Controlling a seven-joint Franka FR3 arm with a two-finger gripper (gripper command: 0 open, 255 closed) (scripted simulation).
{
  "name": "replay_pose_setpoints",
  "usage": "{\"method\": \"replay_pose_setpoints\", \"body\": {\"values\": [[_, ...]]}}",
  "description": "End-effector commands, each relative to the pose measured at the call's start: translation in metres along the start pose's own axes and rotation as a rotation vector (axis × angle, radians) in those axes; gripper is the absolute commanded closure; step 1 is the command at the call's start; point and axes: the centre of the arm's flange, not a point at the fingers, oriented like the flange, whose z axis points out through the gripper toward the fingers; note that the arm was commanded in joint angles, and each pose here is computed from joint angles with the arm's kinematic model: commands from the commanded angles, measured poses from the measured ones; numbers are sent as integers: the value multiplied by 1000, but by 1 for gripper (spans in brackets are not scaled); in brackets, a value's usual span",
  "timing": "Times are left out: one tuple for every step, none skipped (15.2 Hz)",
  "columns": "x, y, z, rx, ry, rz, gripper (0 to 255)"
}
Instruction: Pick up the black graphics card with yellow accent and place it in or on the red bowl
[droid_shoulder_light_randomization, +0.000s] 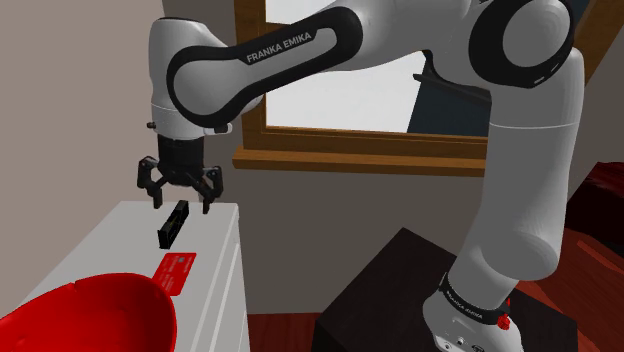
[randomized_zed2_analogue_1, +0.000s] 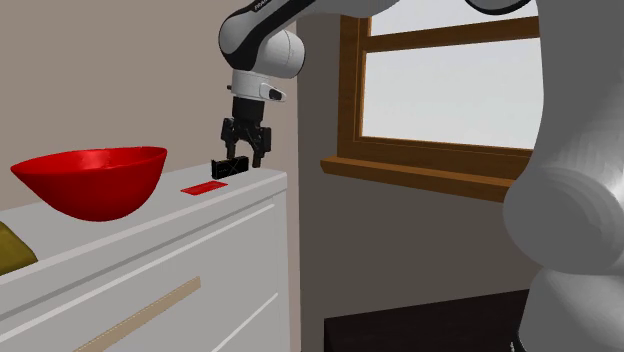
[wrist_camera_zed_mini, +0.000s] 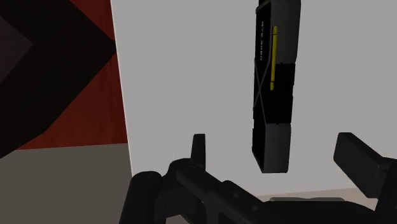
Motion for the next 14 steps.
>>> {"method": "replay_pose_setpoints", "body": {"values": [[0,0,0,0,0,0,0],[0,0,0,0,0,0,0],[0,0,0,0,0,0,0],[0,0,0,0,0,0,255],[0,0,0,0,0,0,255],[0,0,0,0,0,0,255],[0,0,0,0,0,0,255],[0,0,0,0,0,0,255],[0,0,0,0,0,0,255],[0,0,0,0,0,0,255],[0,0,0,0,0,0,255],[0,0,0,0,0,0,255],[0,0,0,0,0,0,255],[-1,-1,-5,0,0,0,255]]}}
